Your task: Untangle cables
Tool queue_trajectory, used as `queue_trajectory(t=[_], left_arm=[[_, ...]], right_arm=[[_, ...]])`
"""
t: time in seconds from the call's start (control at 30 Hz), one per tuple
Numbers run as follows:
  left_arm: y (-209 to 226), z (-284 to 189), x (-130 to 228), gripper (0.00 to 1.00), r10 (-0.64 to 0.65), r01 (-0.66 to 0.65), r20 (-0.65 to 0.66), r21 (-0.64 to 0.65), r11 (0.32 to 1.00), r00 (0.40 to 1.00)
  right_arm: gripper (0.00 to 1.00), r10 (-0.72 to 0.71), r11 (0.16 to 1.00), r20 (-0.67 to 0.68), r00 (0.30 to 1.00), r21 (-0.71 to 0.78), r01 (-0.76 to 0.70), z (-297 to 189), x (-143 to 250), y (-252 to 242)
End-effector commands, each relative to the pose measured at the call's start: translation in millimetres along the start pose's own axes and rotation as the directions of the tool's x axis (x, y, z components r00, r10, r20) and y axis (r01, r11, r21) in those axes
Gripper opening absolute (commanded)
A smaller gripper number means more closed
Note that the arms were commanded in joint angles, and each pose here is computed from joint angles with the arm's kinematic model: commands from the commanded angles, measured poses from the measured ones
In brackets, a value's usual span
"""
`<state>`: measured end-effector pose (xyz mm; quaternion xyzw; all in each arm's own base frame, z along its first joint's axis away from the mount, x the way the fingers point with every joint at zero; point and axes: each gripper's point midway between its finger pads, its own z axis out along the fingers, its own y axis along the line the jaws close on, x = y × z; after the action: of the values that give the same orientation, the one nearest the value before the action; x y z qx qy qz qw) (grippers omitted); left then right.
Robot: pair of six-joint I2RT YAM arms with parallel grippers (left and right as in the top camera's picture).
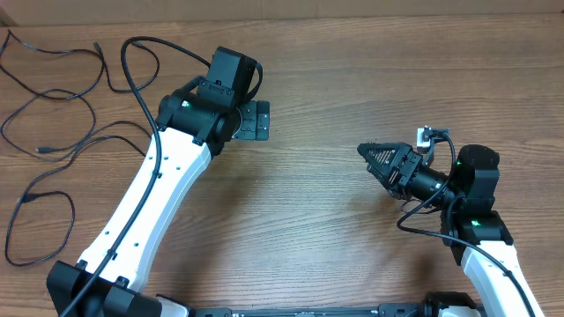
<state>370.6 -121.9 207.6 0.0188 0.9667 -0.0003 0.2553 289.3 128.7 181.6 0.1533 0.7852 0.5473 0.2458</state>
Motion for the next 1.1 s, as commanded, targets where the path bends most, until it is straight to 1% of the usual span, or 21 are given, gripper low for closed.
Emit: queue_trajectory(t=[0.0, 0.83, 0.93, 1.07], left_arm=[[-1.2, -9.9, -6.9, 0.99, 0.011, -0.011, 0.03, 0.011, 1.0, 0.999], [-0.5, -11.7, -5.3, 1.0, 0.013, -0.013, 0.028, 0.008, 1.0, 1.0], [-2.7, -17.1, -5.5, 0.99, 0.017, -0.017, 0.04, 0.015, 1.0, 0.999], [-8.2, -36.5, -7.4, 0.99, 0.037, -0.04, 0.089, 0.029, 0.999, 0.995]], right_arm=[[1.0, -0.024, 1.0, 0.012, 1.0, -0.007, 0.025, -1.2, -3.3, 5.1], [1.0, -0.024, 1.0, 0.012, 1.0, -0.007, 0.025, -1.2, -3.2, 5.2], [1.0, -0.025, 1.0, 0.012, 1.0, -0.008, 0.025, -1.2, -3.3, 5.2], [1.0, -0.024, 1.0, 0.012, 1.0, -0.007, 0.024, -1.2, -3.2, 5.1]])
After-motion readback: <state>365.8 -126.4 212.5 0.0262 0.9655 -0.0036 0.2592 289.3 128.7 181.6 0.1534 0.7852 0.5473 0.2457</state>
